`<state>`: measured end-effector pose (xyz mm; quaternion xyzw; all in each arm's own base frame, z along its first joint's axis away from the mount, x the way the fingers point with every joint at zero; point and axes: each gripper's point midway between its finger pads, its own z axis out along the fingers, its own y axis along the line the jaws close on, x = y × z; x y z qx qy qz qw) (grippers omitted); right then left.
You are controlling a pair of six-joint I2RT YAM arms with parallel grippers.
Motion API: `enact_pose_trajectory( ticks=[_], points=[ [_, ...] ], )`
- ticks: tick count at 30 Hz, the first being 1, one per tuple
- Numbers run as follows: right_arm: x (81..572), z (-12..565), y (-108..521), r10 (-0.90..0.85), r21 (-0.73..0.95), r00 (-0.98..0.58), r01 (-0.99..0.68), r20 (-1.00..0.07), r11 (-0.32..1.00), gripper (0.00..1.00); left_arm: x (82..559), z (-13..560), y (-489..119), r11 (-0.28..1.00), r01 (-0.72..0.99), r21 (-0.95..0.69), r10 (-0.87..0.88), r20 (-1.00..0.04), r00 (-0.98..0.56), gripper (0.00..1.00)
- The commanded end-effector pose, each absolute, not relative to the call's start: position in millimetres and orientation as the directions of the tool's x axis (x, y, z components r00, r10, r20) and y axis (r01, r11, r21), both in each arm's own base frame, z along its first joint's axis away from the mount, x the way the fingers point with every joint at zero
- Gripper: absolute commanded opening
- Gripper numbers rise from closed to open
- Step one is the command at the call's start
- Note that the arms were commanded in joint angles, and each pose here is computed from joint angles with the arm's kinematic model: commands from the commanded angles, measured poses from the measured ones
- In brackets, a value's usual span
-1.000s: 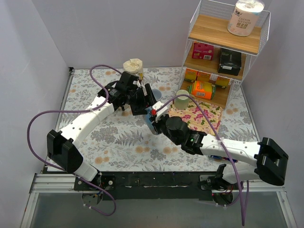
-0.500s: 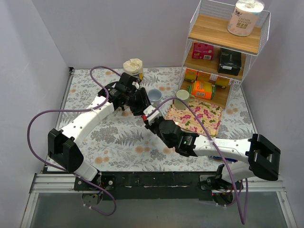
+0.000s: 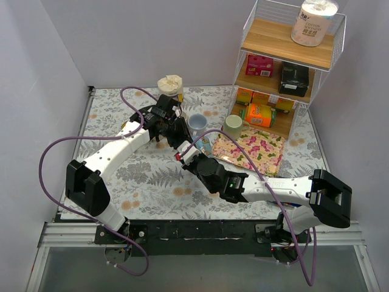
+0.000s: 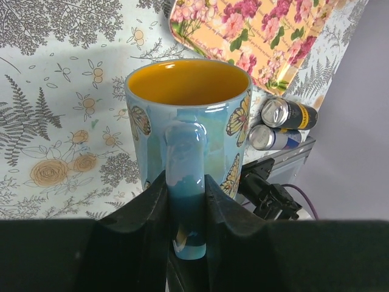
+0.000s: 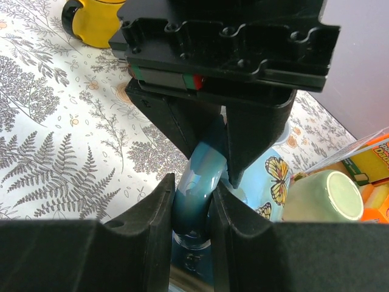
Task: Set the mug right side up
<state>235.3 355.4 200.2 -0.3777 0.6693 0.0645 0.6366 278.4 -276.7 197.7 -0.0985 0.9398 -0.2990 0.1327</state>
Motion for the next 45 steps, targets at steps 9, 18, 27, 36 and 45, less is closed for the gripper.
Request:
enact_pose_trajectory(
  ticks=[9, 18, 27, 36, 45],
  points=[
    [207, 273, 357, -0.103, -0.097, 0.030, -0.657, -0.994, 0.748, 0.78, 315, 235, -244, 0.851, 0.016, -0.524, -0.312, -0.531, -0.788, 0.00],
    [198, 277, 305, 0.069, 0.141, -0.146, -0.571, -0.987, 0.809, 0.82, 316, 255, -208, 0.844, 0.041, -0.534, -0.412, -0.696, -0.588, 0.00],
    [224, 274, 274, 0.164, 0.293, -0.299, -0.464, -0.940, 0.836, 0.81, 294, 289, -151, 0.864, 0.157, -0.478, -0.445, -0.871, -0.207, 0.00],
    [235, 274, 271, 0.127, 0.278, -0.326, -0.474, -0.937, 0.835, 0.80, 285, 261, -88, 0.944, 0.003, -0.330, -0.330, -0.944, 0.017, 0.00],
    [245, 273, 266, 0.133, 0.296, -0.353, -0.463, -0.926, 0.836, 0.80, 284, 226, -68, 0.940, -0.066, -0.334, -0.325, -0.939, 0.115, 0.00]
  ],
)
